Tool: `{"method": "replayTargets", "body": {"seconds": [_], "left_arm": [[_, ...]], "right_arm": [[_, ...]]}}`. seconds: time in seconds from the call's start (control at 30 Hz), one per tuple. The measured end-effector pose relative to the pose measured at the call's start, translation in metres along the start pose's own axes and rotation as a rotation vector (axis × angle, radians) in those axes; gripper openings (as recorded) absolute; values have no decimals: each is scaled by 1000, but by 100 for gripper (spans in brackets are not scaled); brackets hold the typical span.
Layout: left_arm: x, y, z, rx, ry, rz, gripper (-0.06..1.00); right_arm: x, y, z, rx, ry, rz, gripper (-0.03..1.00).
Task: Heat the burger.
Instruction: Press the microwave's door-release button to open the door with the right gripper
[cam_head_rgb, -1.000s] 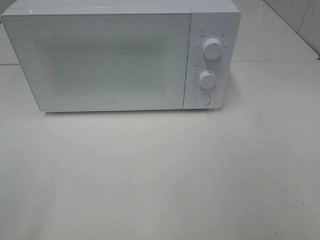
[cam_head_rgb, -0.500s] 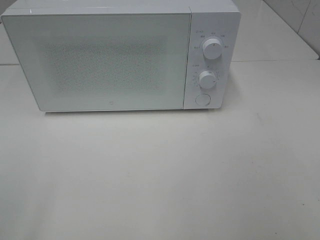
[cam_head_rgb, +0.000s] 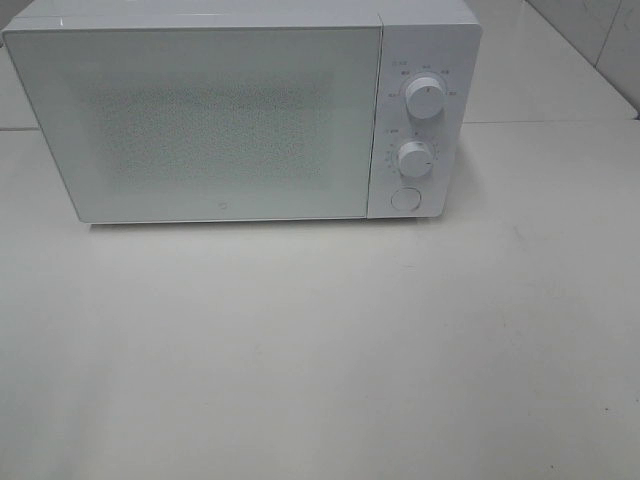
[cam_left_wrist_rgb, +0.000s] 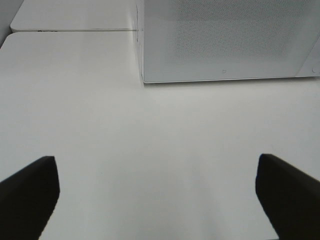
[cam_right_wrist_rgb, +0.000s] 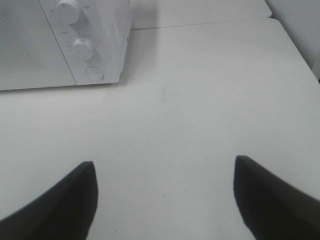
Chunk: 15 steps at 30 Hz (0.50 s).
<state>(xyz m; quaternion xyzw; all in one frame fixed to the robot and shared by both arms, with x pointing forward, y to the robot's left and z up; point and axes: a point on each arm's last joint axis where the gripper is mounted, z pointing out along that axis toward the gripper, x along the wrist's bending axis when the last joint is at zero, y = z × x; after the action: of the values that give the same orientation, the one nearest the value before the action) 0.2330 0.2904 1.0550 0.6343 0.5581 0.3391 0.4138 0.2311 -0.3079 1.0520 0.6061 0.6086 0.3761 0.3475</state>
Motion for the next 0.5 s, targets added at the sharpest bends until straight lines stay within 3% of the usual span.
{"method": "replayTargets", "body": {"seconds": [0.5], "left_arm": [[0, 0, 0, 0, 0, 0, 99]], "right_arm": [[0, 3, -4, -15, 1, 0, 71]]}}
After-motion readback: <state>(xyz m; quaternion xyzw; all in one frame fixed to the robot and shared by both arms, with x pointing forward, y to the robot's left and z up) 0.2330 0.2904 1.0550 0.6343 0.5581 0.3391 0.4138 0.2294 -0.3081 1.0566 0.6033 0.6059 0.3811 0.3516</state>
